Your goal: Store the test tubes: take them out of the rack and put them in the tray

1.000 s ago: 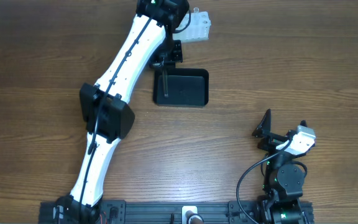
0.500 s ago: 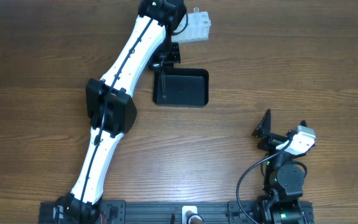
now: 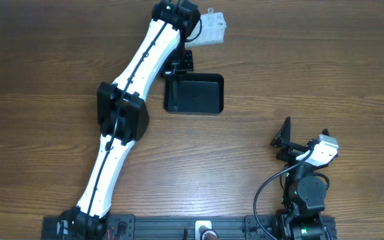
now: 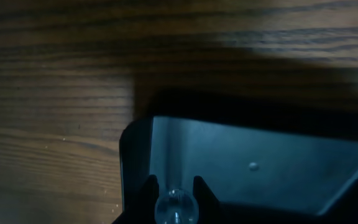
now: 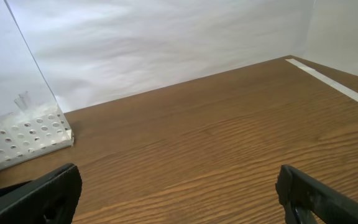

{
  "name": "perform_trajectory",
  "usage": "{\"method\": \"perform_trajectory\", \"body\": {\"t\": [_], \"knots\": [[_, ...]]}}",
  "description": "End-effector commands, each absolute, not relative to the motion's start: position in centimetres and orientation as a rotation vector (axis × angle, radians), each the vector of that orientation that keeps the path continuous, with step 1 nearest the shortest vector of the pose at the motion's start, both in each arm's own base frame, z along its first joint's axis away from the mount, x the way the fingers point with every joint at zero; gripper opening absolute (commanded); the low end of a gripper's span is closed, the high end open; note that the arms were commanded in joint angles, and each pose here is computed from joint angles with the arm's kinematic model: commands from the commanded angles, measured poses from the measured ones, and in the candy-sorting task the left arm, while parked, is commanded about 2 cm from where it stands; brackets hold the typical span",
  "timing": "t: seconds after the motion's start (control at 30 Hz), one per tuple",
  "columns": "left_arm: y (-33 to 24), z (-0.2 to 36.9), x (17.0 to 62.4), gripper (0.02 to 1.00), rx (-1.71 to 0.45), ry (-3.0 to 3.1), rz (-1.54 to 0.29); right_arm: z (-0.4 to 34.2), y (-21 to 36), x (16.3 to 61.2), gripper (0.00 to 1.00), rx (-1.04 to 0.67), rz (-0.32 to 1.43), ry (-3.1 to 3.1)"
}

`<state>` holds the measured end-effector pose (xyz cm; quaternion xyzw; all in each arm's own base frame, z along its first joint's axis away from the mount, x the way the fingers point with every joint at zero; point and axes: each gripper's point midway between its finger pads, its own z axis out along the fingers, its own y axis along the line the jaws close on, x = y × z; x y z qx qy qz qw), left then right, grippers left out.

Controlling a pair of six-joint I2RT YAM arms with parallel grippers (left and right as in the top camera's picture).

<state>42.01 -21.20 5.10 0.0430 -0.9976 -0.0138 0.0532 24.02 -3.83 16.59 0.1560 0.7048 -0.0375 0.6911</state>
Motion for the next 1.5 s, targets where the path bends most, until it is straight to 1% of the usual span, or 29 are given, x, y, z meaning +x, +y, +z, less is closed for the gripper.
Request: {"method": "perform_trajectory", "body": {"t": [0.03,0.17,0.6,0.67,0.73,0.83,0.9,0.93,1.0,1.07,1.17,1.23,1.33,1.43,1.47,1.5], "knots": [[-21.1,4.2,42.4,0.038,0.110,-3.028,-0.039,16.5,-4.0,24.0,0.991,0.351,-0.088,1.574],[-21.2,3.5,42.5,0.038,0.078,-3.025,-0.040,16.4,-4.0,24.0,0.991,0.351,-0.088,1.574],[-21.5,1.6,42.7,0.038,0.071,-3.013,-0.049,16.4,-4.0,24.0,0.991,0.351,-0.088,1.574],[-21.6,1.6,42.8,0.075,0.070,-3.015,-0.048,16.5,-4.0,24.0,0.991,0.351,-0.088,1.574],[-21.6,1.6,42.8,0.139,0.071,-3.017,-0.047,16.4,-4.0,24.0,0.991,0.351,-0.088,1.574],[-21.6,1.7,42.8,0.172,0.071,-3.017,-0.046,16.5,-4.0,24.0,0.991,0.351,-0.088,1.574],[-21.7,1.9,42.8,0.264,0.070,-3.022,-0.042,16.5,-4.0,24.0,0.993,0.351,-0.088,1.574],[-21.7,2.1,42.8,0.275,0.067,-3.026,-0.039,16.4,-4.0,24.0,0.991,0.351,-0.088,1.574],[-21.9,2.7,42.8,0.286,0.062,-3.037,-0.031,16.4,-4.0,24.0,0.993,0.351,-0.088,1.574],[-22.0,3.3,42.9,0.332,0.059,-3.049,-0.022,16.5,-4.0,24.0,0.991,0.351,-0.088,1.574],[-22.2,4.9,43.1,0.334,0.059,-3.080,0.003,16.4,-4.0,24.0,0.991,0.351,-0.088,1.574],[-22.3,6.6,43.3,0.340,0.059,-3.113,0.030,16.5,-4.0,24.0,0.991,0.351,-0.088,1.574],[-22.4,9.7,43.7,0.413,0.059,-3.176,0.081,16.5,-4.0,24.0,0.991,0.351,-0.088,1.574],[-22.6,12.9,44.8,0.426,0.062,-3.282,0.137,16.5,-4.0,24.0,0.993,0.351,-0.088,1.574],[-22.6,13.8,45.4,0.446,0.065,-3.324,0.149,16.5,-4.0,24.0,0.993,0.351,-0.088,1.574],[-22.5,14.8,46.2,0.496,0.071,-3.375,0.155,16.5,-4.0,24.0,0.991,0.351,-0.088,1.574]]}}
